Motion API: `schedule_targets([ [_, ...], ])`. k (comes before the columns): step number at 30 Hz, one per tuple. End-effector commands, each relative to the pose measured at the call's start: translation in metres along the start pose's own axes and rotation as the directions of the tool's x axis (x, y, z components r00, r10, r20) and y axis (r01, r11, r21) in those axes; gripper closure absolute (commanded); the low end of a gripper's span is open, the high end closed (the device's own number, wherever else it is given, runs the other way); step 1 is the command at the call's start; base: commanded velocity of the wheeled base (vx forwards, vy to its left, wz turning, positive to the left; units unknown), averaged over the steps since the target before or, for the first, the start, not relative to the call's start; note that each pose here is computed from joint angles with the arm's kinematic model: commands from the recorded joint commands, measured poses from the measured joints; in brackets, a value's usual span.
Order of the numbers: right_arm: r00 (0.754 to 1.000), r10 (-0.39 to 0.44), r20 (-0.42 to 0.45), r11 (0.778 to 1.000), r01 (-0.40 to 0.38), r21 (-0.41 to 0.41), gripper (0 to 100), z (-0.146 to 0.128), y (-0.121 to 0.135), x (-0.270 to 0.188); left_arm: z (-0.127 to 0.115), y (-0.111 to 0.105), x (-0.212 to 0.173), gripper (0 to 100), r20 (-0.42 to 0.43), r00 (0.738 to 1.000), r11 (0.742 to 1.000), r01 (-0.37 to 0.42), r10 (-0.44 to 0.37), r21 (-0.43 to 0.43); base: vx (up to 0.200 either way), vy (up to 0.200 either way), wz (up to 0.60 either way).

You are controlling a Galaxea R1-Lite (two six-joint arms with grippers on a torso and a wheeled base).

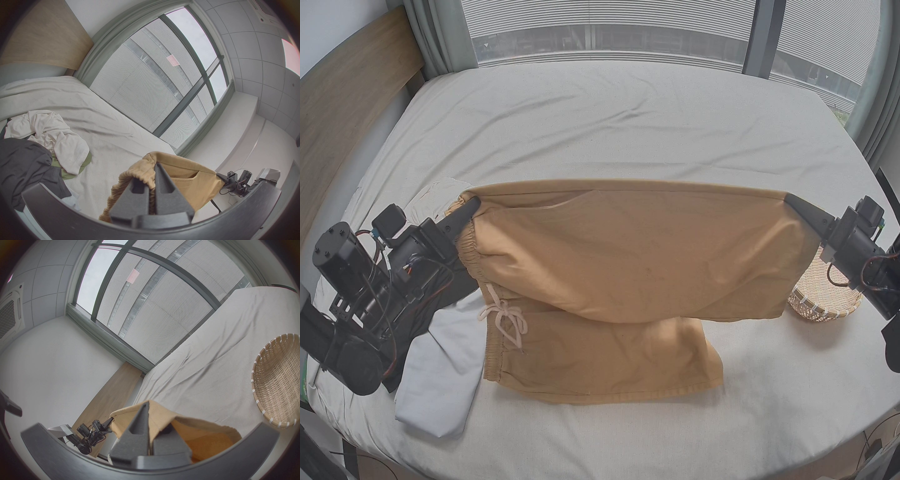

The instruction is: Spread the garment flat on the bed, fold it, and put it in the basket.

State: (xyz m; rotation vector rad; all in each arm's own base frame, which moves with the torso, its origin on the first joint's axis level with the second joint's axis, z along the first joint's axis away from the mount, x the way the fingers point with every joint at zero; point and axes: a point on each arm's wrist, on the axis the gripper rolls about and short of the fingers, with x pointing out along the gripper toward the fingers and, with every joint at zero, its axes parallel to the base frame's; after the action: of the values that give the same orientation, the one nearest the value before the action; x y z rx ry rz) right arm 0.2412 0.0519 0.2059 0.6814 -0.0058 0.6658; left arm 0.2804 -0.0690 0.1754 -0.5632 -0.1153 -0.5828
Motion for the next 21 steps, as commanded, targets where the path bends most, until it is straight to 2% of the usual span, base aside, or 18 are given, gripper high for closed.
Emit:
schedule_targets([
  [1,0.999,-0.043,-0.009,0.999,0.043,0.011,100,-0.002,-0.025,0.022,-0.015,0.02,0.02,100,-0.013,0.999,0.999,-0.043,0.043,-0.01,0.0,0.0,0.0],
  [8,0.999,-0.045,0.0,0.999,0.045,0.006,100,0.002,-0.04,0.042,-0.017,0.03,0.038,100,0.015,0.999,0.999,-0.048,0.048,-0.004,0.0,0.0,0.0],
  [21,0.996,-0.074,0.043,0.997,0.074,-0.009,100,0.01,-0.09,0.084,-0.027,0.056,0.076,100,0.073,0.995,0.998,-0.069,0.068,0.004,0.0,0.0,0.0],
])
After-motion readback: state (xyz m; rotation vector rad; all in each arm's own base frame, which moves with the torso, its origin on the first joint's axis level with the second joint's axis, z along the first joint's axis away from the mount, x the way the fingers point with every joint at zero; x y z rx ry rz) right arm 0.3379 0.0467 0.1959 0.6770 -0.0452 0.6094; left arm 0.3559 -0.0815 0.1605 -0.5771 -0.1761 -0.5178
